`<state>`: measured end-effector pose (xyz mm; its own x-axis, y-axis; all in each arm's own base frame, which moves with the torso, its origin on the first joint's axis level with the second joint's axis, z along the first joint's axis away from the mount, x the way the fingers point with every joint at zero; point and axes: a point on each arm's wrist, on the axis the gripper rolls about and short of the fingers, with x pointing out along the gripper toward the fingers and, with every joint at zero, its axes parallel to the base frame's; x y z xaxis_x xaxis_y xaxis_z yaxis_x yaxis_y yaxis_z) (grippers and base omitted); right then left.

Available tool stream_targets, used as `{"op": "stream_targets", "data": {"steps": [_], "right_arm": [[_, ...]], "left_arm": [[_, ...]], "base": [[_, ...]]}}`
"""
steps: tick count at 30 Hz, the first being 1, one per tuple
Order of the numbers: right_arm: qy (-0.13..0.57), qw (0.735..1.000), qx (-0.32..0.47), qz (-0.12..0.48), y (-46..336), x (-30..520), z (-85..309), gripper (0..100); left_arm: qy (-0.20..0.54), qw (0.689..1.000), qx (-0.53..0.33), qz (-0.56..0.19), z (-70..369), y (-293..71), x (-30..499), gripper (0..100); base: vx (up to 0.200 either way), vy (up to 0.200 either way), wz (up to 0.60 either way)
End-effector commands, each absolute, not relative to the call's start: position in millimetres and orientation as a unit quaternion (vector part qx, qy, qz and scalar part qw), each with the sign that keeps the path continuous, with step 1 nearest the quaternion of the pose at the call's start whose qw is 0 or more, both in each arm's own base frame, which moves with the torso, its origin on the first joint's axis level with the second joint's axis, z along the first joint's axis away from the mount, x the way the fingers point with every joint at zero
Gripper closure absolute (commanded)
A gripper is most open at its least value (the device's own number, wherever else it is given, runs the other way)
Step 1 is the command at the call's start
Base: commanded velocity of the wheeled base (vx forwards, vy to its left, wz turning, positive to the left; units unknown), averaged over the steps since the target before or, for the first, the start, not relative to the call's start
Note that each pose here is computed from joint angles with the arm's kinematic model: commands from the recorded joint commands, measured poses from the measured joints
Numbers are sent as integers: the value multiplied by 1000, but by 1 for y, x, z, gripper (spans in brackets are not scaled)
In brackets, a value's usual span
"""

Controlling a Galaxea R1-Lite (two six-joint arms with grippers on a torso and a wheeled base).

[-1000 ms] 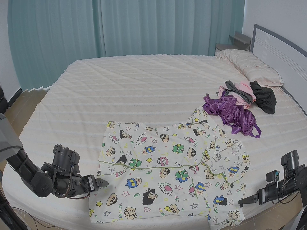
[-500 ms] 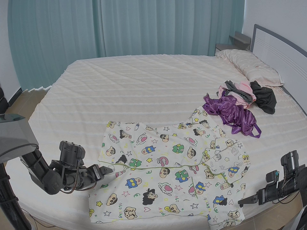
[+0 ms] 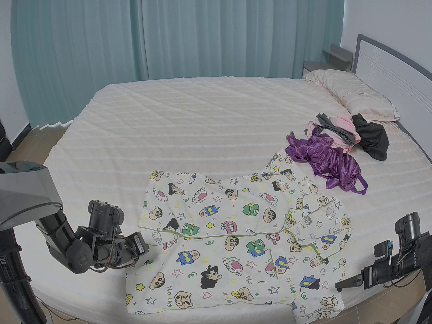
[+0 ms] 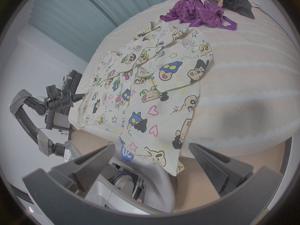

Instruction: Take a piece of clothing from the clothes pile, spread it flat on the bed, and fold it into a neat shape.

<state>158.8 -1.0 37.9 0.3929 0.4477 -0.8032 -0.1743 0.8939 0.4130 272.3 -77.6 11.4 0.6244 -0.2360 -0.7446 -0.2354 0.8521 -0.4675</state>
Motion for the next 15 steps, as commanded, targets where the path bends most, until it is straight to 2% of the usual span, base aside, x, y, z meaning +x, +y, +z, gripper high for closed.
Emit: {"op": "stream_targets", "data": {"steps": [1,9,15], "right_arm": [[516,825,132,189,-1,159,38,0],[518,824,132,189,-1,158,38,0],[517,824,132,189,-1,158,38,0]], "left_arm": [[435,859,-272,5,11,-75,272,100],[426,862,-275,10,15,-70,272,100],[382,879,-286,19,36,-62,281,100]], "base": [[0,0,0],[0,0,0],[0,0,0]]}}
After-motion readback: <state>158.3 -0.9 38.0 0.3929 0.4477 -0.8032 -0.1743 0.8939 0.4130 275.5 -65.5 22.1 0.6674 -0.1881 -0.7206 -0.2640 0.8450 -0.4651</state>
